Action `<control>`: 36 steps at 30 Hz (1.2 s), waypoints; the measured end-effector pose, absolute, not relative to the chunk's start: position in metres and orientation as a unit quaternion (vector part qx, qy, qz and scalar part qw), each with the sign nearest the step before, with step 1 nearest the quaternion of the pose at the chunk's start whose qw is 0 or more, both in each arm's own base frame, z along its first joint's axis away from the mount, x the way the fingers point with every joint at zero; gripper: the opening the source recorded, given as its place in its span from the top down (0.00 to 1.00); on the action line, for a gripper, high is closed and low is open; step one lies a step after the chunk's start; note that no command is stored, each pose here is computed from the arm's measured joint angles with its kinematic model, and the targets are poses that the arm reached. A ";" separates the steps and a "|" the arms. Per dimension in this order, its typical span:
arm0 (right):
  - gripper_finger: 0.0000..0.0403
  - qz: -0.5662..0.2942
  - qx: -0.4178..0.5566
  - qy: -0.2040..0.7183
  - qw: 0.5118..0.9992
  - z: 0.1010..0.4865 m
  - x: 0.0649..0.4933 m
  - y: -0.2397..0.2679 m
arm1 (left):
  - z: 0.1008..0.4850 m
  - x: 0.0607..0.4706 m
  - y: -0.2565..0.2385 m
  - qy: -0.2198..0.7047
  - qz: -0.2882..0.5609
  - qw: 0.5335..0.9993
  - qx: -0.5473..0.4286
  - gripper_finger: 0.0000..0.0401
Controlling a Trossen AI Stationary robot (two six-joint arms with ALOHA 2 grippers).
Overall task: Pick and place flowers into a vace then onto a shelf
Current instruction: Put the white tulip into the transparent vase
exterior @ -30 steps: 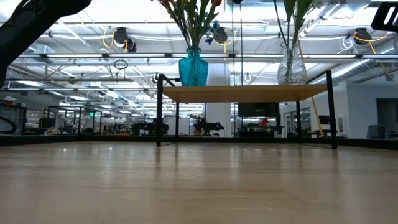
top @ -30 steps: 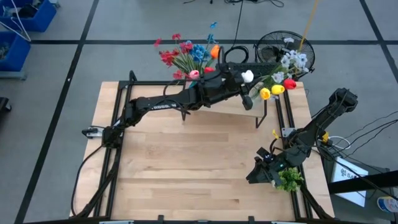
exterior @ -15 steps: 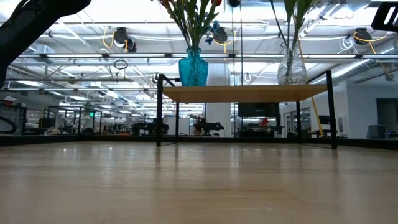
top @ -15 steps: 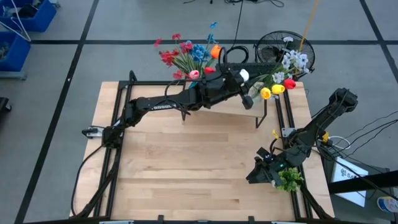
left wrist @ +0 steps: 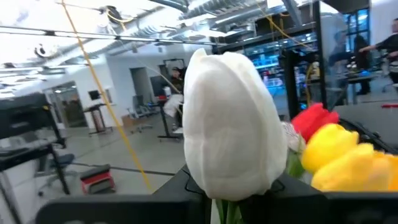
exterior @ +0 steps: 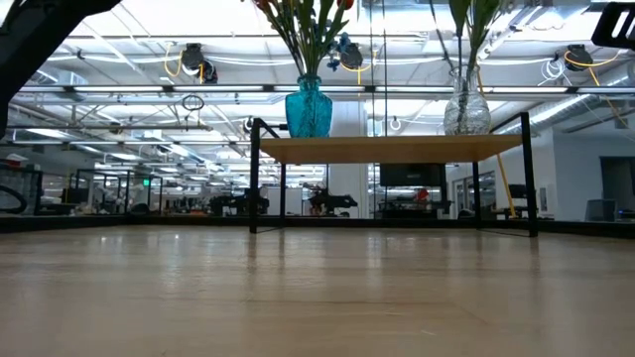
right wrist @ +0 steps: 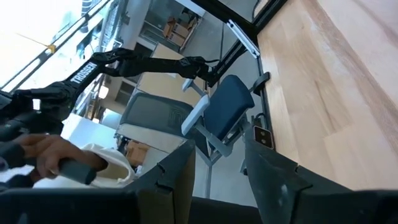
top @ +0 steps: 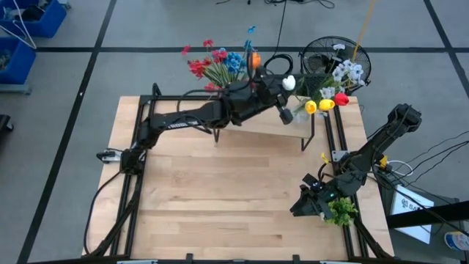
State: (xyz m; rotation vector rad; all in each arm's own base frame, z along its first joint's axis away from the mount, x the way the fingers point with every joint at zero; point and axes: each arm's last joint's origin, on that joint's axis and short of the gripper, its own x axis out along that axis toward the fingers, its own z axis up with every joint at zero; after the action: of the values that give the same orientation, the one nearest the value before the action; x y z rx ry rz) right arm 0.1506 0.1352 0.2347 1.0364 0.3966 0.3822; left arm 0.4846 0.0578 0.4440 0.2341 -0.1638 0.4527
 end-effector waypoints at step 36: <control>0.67 0.119 0.306 -0.035 0.944 0.264 0.153 0.126 | 0.472 0.444 -0.036 -0.008 0.040 0.999 -0.029 1.00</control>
State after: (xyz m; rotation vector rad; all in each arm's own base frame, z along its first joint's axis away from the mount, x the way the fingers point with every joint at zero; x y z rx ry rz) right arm 0.1530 0.1263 0.2638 0.6227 -0.0704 0.2434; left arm 0.4437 -0.0362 0.4718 -0.0581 -0.0151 0.0810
